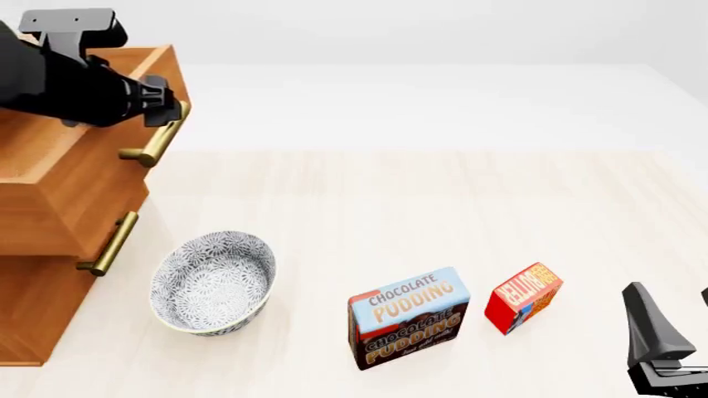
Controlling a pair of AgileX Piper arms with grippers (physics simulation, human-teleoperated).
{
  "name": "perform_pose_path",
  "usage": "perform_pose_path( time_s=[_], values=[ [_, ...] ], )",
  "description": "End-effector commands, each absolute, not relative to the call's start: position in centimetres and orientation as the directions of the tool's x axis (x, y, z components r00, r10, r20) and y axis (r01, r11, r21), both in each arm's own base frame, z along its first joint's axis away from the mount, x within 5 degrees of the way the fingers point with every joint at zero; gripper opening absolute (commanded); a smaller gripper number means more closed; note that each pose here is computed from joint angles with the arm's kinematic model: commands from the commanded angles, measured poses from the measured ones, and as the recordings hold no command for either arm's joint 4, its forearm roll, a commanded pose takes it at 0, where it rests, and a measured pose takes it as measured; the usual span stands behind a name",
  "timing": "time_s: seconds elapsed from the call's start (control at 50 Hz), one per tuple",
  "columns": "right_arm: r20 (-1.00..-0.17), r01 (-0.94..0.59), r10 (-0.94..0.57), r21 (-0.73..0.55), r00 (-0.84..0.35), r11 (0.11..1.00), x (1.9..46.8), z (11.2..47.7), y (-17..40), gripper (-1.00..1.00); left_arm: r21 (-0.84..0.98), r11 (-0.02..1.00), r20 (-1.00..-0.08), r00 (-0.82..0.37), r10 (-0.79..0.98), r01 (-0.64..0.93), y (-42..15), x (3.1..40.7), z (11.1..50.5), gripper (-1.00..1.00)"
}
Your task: Put the butter at the back in the top drawer of the cabinet and close it.
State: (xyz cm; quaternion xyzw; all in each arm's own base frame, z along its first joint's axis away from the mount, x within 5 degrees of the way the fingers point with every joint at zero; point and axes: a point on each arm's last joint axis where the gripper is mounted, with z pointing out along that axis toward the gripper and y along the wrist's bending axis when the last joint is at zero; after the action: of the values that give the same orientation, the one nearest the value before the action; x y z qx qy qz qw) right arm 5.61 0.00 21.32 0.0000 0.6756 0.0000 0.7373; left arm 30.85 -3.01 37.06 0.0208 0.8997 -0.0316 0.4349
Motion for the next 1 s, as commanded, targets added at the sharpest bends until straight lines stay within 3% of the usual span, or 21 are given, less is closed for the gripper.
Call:
perform_pose_path(
  time_s=[0.02, 1.0],
  values=[
    [-0.996, 0.0, 0.0, 0.0, 0.087, 1.0, 5.6, 21.3, 0.0, 1.0, -0.035, 0.994, -0.664, -0.746, 0.052, 0.1, -4.5, 31.6, 31.6, 1.0],
    [-0.996, 0.0, 0.0, 0.0, 0.087, 1.0, 5.6, 21.3, 0.0, 1.0, -0.058, 0.968, -0.679, -0.721, 0.141, 0.244, -9.6, 29.9, 31.4, 1.0]
  ],
)
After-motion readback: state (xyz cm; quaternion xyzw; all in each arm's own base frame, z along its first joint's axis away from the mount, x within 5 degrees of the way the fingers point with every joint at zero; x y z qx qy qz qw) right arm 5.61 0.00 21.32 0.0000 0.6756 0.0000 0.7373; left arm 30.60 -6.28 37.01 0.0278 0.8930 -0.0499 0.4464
